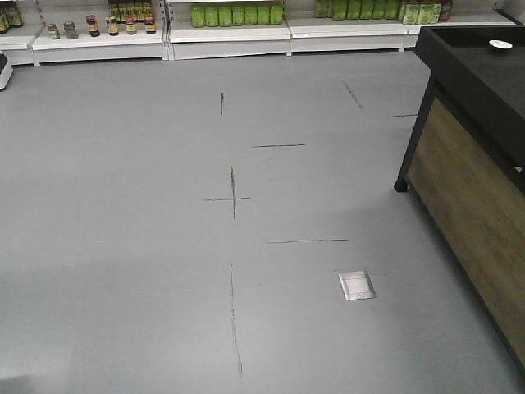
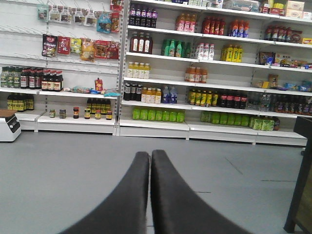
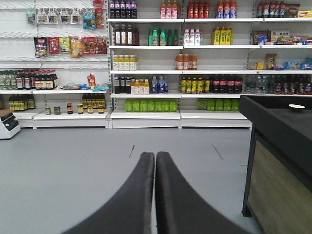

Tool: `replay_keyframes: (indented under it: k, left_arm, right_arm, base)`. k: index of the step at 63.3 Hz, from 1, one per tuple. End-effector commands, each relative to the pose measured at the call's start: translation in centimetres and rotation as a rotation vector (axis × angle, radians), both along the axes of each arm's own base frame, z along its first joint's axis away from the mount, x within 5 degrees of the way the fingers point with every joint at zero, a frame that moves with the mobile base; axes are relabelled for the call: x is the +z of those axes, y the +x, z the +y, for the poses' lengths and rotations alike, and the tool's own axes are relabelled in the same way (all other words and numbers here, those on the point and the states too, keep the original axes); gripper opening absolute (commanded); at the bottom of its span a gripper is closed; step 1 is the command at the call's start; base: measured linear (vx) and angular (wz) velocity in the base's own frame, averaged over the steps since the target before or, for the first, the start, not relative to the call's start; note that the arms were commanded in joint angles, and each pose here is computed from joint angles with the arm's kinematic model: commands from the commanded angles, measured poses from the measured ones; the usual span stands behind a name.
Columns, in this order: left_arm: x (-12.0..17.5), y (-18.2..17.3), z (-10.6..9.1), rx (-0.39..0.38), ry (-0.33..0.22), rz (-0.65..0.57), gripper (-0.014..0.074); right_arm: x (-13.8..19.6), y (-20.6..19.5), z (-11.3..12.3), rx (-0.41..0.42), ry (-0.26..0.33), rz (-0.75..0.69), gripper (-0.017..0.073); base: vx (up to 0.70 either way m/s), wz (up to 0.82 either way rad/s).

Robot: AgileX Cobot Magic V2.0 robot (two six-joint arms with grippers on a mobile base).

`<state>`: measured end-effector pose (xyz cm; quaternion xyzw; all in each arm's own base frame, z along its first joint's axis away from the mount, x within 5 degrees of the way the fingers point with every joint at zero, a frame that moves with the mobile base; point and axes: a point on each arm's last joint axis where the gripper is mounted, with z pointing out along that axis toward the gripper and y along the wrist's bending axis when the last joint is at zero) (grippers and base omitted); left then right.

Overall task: Pick three apples into basket with both arms
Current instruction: 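Drive the base forward across the floor toward the fruit tables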

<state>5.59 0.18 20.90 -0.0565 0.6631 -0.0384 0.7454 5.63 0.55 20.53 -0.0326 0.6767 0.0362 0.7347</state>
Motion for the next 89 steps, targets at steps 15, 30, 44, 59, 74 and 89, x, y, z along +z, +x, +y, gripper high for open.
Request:
replay_keyframes:
  k: [15, 30, 44, 59, 74, 89]
  left_arm:
    - [-0.01, -0.10, -0.04, -0.006, -0.012, -0.067, -0.0006]
    - [-0.01, -0.10, -0.04, -0.006, -0.012, -0.067, -0.0006]
    - [-0.01, -0.10, -0.04, -0.006, -0.012, -0.067, -0.0006]
    - [-0.01, -0.10, -0.04, -0.006, -0.012, -0.067, -0.0006]
    - [-0.01, -0.10, -0.04, -0.006, -0.012, -0.067, -0.0006]
    - [-0.01, -0.10, -0.04, -0.006, -0.012, -0.067, -0.0006]
  right_arm:
    - [0.25, -0.10, 0.02, 0.000, -0.008, -0.071, -0.0009]
    - [0.25, -0.10, 0.02, 0.000, -0.008, -0.071, -0.0009]
    - [0.25, -0.10, 0.02, 0.000, -0.008, -0.071, -0.0009]
    - [0.25, -0.10, 0.02, 0.000, -0.008, -0.071, -0.0009]
    - [0.25, -0.10, 0.02, 0.000, -0.008, -0.071, -0.0009]
    - [0.25, -0.10, 0.02, 0.000, -0.008, -0.071, -0.0009]
  base:
    - [0.16, -0.02]
    - [0.16, 0.01]
    - [0.16, 0.01]
    - [0.16, 0.01]
    - [0.16, -0.01]
    - [0.15, -0.13]
